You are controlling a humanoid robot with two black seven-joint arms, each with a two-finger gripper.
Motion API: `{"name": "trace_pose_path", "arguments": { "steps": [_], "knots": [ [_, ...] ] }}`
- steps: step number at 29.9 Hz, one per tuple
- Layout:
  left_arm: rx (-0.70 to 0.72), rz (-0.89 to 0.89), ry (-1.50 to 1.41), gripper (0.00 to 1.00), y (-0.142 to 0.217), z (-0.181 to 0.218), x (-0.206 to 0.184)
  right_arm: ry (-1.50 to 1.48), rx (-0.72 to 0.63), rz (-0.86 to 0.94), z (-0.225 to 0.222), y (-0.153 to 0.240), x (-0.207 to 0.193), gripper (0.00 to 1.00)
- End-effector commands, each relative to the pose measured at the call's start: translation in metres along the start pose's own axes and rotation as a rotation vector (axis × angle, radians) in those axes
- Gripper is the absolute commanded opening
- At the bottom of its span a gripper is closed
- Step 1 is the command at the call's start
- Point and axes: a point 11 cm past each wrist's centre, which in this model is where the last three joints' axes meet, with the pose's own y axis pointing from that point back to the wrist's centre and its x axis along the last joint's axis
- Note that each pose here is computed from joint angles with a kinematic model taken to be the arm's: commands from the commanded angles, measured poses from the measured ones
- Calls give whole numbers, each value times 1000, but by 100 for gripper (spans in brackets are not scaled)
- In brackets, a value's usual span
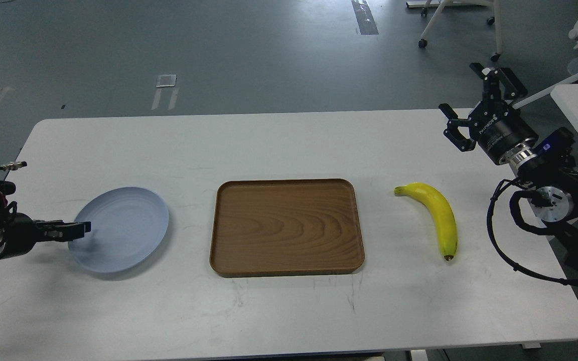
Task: Place banana on plate with both arms
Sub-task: 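Grasp the rim of the light blue plate with the left gripper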
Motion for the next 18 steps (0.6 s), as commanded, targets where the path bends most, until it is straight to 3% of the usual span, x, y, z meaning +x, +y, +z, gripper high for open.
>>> {"name": "trace_pose_path", "arguments": {
  "steps": [1,4,5,6,18],
  "knots": [
    [1,0,1,36,0,0,0,0,0,0,0,0,0,100],
    [1,0,1,21,0,0,0,0,0,0,0,0,0,100],
    [1,0,1,6,0,0,0,0,0,0,0,0,0,100],
    [1,0,1,0,0,0,0,0,0,0,0,0,0,100],
    [-14,34,-17,0,2,7,18,-1,0,-1,0,0,0,100]
  ]
}}
